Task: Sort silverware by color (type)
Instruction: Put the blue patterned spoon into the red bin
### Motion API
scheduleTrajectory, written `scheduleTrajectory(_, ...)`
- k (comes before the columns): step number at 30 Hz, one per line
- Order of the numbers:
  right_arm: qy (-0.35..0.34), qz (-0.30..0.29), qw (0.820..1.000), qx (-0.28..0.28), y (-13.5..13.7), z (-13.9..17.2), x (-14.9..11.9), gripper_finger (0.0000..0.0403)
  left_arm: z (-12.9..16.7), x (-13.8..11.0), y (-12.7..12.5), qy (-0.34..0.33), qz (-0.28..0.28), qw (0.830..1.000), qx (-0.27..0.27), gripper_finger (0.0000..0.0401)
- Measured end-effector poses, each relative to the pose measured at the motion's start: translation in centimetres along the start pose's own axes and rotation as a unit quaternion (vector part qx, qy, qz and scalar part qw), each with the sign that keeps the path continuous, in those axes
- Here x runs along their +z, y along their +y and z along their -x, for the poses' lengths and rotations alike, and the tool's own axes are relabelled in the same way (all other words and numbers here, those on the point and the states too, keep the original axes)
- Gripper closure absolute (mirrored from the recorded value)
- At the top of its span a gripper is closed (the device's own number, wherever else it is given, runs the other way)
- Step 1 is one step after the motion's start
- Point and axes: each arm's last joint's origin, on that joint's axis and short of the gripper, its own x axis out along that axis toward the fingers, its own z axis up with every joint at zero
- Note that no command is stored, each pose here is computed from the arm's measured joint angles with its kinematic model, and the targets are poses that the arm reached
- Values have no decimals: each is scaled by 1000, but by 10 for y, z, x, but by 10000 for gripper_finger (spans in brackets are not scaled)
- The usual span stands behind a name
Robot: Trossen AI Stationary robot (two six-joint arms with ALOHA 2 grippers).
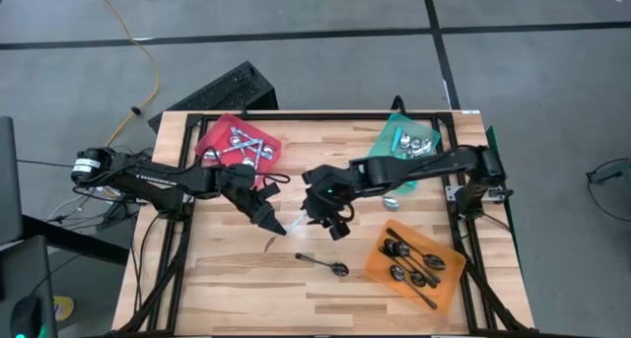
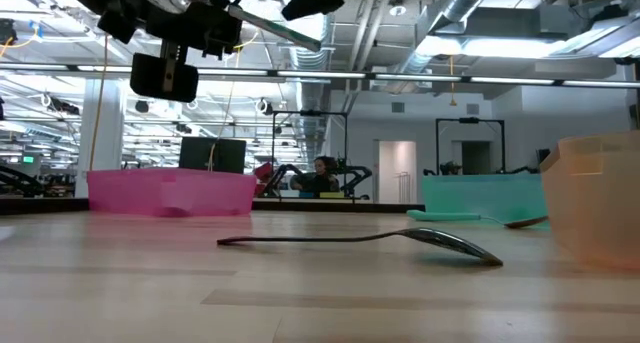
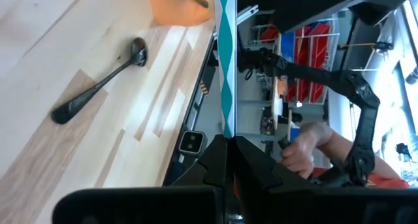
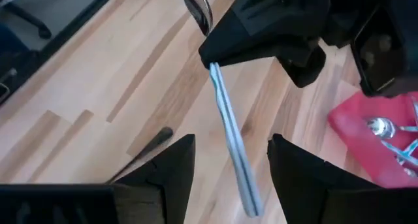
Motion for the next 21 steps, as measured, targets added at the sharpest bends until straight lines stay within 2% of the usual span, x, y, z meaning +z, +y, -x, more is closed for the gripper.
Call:
scheduleTrajectory(5,14,19,1000,5,-2,-12,1,188,0,0,0,-1,-1,1000,1,401)
scheduleTrajectory(13,40,17,999,16,-2,-25,-6,191,0,0,0,-2,-3,1000,2,401)
scheduleTrajectory(21,42,12,999,11,-6,-24,-8,232,0,0,0,-8,-4,1000,4,401)
